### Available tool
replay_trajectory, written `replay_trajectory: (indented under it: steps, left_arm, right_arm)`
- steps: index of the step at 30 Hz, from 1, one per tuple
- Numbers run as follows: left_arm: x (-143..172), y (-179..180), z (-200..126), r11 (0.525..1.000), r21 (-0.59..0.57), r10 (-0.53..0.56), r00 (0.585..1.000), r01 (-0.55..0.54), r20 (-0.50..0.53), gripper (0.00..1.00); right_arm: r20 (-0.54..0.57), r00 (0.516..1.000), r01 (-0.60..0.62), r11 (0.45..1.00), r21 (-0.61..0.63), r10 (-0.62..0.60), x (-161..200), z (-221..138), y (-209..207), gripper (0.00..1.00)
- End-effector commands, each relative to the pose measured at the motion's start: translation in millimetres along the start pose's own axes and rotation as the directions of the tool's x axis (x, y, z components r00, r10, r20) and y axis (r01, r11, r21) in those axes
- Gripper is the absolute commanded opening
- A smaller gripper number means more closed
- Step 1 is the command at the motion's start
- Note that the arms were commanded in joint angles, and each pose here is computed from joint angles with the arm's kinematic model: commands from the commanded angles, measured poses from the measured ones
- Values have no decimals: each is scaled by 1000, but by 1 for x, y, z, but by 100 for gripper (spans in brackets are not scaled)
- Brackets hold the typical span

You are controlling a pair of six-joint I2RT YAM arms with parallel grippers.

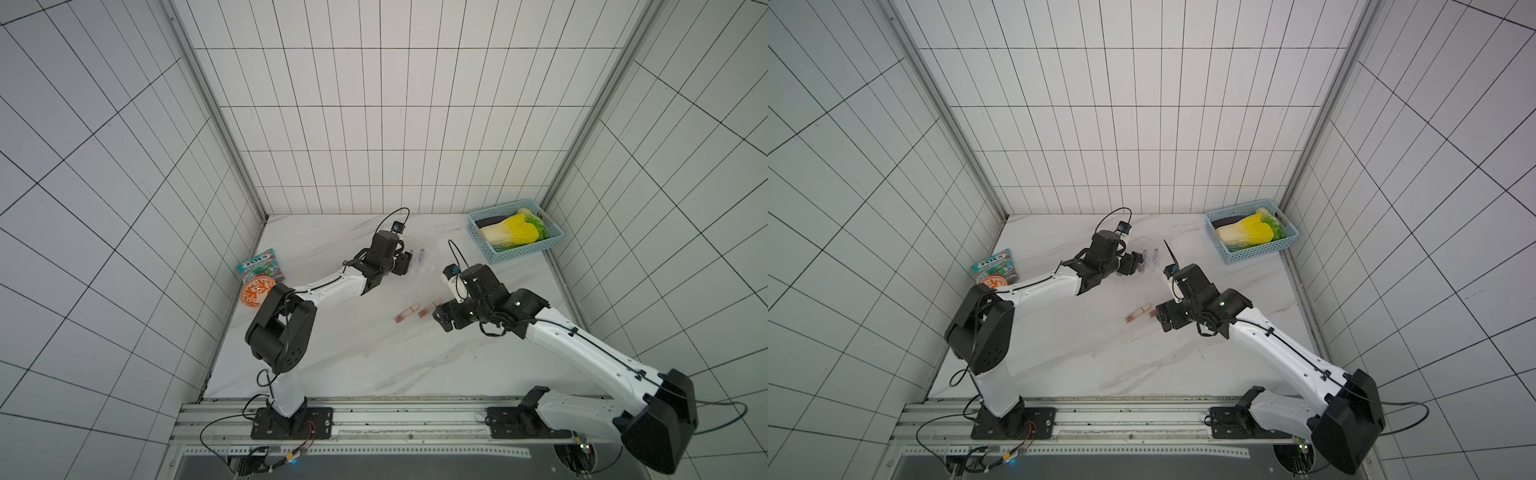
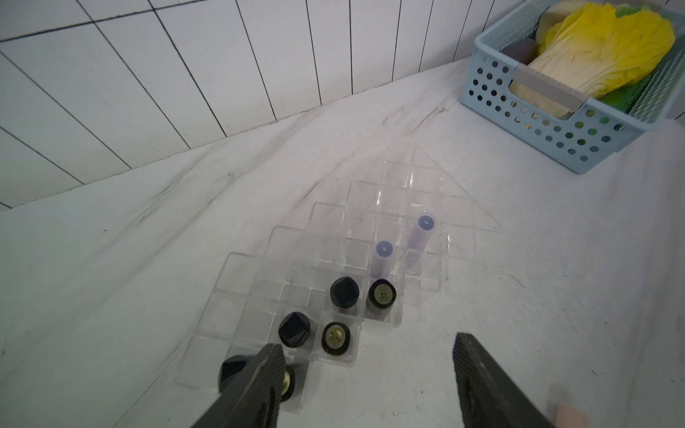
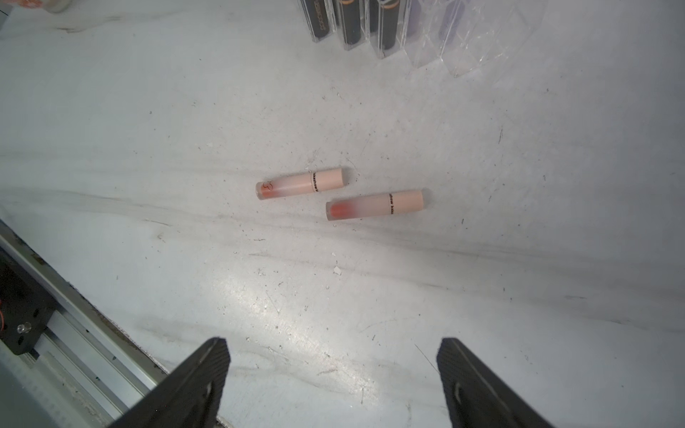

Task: Arrange the lipsticks in the organizer
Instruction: Place the lipstick in the storage box, then pick up the lipstick at the center of the board.

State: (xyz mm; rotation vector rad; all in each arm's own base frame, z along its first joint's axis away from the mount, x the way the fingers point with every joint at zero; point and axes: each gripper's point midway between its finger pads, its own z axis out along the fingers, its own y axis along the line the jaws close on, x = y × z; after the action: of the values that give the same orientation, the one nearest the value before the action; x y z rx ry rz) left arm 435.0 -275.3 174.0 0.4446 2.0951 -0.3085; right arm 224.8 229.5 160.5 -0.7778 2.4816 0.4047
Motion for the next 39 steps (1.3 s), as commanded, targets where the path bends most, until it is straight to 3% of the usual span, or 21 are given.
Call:
replay_trajectory:
  steps: [1,4,8,12,17,32,39]
  left_arm:
    - [-22,16,-38,993,-39,-107,990,111,89,70]
    - [-8,37,-60,974,-57,-216,973,221,84,69]
    - [1,60,-92,937,-49,-338,932,346,129,68]
    - [-7,69,-115,935,-31,-339,916,353,213,68]
    - [-2,79,-119,930,-35,-350,912,365,216,67]
    - [2,89,-123,926,-43,-359,909,376,209,65]
    - [2,89,-123,926,-43,-359,910,375,210,65]
  right_arm:
    - [-128,991,55,994,90,-43,8,13,-15,94]
    - [-243,968,102,986,129,-68,20,35,-21,100]
    - [-333,938,155,978,142,-101,27,60,-25,99]
    - [-399,906,222,961,165,-141,27,75,-32,99]
    - [-450,867,315,935,163,-214,24,92,-36,100]
    - [-461,813,454,882,124,-354,4,132,-38,100]
    - [-416,837,402,915,31,-354,-5,142,-27,99]
